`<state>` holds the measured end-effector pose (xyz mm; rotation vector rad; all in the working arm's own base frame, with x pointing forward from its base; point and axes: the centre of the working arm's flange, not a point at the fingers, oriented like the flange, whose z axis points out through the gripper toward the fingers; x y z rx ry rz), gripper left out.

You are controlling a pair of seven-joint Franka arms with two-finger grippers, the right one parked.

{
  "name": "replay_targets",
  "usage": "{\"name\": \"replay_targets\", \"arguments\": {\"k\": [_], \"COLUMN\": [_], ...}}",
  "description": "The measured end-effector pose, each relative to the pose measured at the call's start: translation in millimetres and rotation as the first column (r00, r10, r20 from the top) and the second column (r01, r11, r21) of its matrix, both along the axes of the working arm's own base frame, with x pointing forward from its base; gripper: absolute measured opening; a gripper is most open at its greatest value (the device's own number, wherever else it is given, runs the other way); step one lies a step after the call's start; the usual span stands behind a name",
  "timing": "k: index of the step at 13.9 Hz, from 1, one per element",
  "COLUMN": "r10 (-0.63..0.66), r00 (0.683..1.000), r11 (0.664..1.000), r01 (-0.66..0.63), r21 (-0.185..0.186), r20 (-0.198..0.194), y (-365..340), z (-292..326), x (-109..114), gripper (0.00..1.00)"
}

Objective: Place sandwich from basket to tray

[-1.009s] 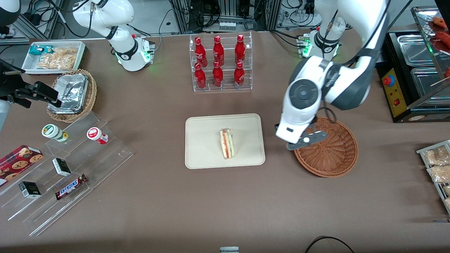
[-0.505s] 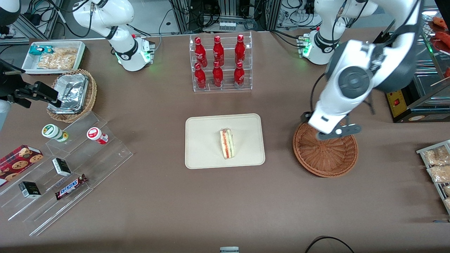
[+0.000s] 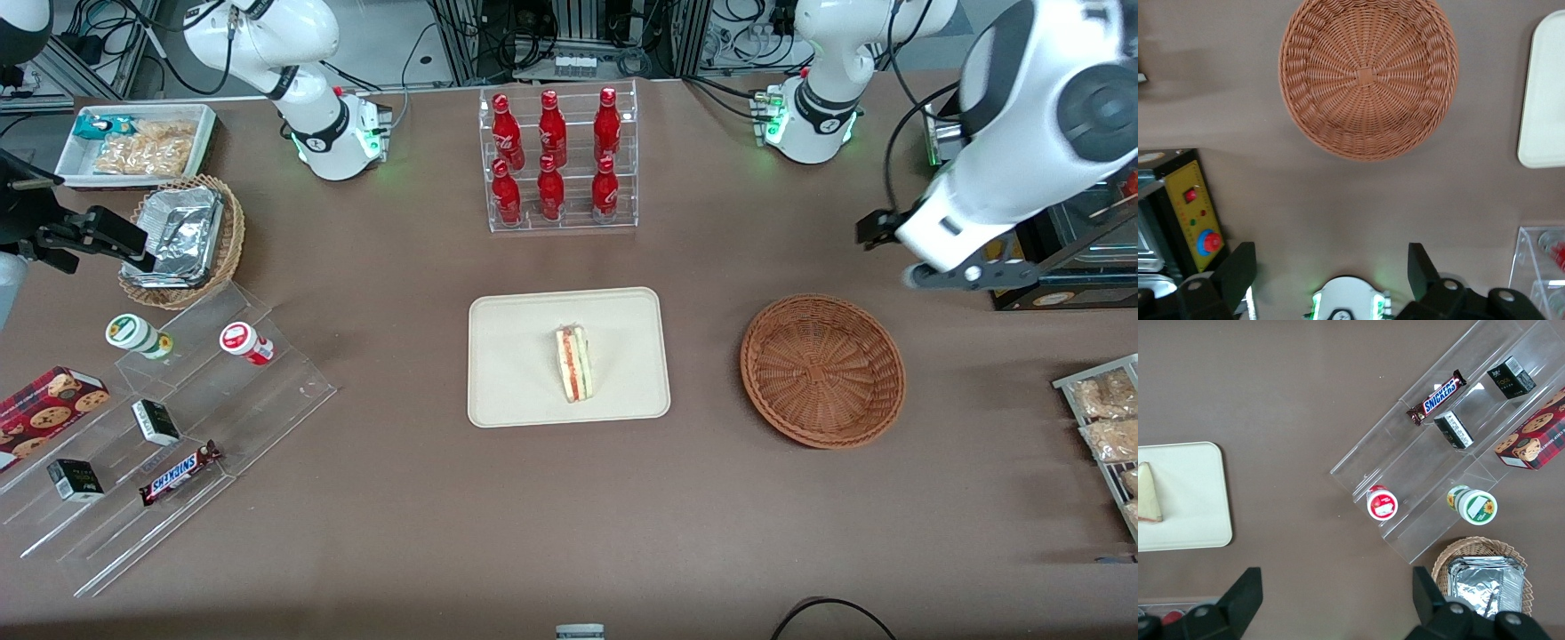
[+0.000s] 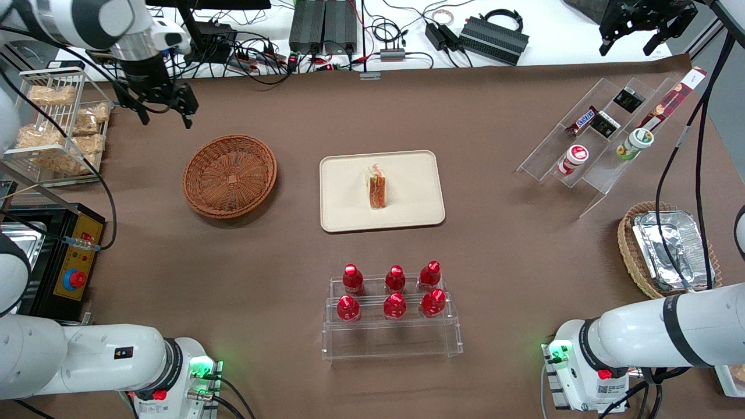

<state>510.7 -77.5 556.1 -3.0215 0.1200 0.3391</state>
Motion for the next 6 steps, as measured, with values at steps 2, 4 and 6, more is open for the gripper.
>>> {"name": "replay_targets", "arguments": {"k": [2, 4, 6], "r10": [-0.003, -0.026, -0.044], "r00": [1.0, 0.998, 0.997], "r11": [1.0, 0.999, 0.998], "r01": [0.004, 0.027, 0.046], "r21": [-0.012, -0.024, -0.045], "r20": [0.025, 0.051, 0.056], "y": [16.9, 27.4, 32.8], "z": [21.2, 36.3, 40.3], "x": [-0.5, 1.1, 2.0], "gripper": [1.0, 1.0, 1.0]}}
